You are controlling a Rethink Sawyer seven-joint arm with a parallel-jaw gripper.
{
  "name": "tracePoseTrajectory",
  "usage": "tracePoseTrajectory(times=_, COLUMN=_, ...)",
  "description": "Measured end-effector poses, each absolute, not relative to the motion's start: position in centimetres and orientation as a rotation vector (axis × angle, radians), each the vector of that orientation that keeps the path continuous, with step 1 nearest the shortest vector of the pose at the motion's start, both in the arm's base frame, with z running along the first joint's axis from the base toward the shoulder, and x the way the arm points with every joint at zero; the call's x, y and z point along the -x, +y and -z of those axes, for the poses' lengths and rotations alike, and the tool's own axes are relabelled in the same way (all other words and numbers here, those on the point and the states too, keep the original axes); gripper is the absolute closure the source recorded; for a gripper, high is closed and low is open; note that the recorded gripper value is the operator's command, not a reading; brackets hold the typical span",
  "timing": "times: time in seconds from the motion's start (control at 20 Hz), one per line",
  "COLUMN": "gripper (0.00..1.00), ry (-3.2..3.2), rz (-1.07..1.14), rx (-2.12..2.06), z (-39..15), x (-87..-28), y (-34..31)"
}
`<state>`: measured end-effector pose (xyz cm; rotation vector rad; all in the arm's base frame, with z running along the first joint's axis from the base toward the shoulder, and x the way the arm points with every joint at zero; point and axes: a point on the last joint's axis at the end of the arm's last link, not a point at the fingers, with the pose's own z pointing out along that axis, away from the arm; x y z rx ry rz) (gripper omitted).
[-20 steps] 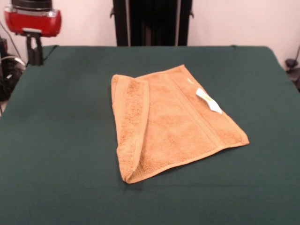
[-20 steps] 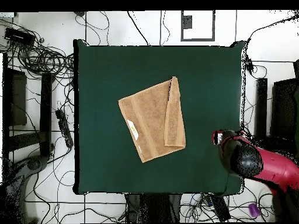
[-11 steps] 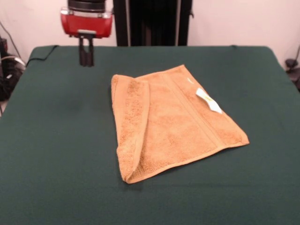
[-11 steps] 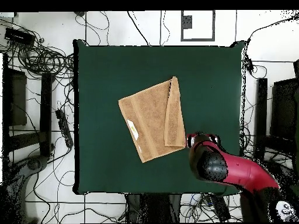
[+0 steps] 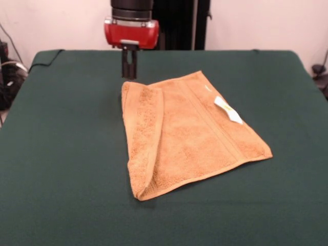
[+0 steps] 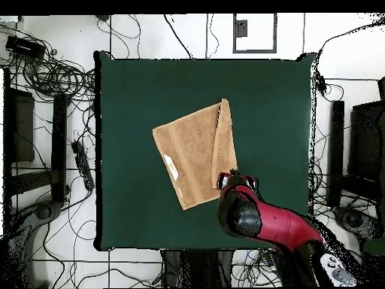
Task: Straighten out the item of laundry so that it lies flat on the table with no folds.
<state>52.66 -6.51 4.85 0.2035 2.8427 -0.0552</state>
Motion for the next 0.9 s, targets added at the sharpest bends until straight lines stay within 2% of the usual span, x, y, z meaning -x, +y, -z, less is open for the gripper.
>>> tracePoseTrajectory(times=0.9, gripper=1.0, ry=2.814, rz=-0.033, rx=-0.445, z=2.2, x=-48.6, y=-0.2)
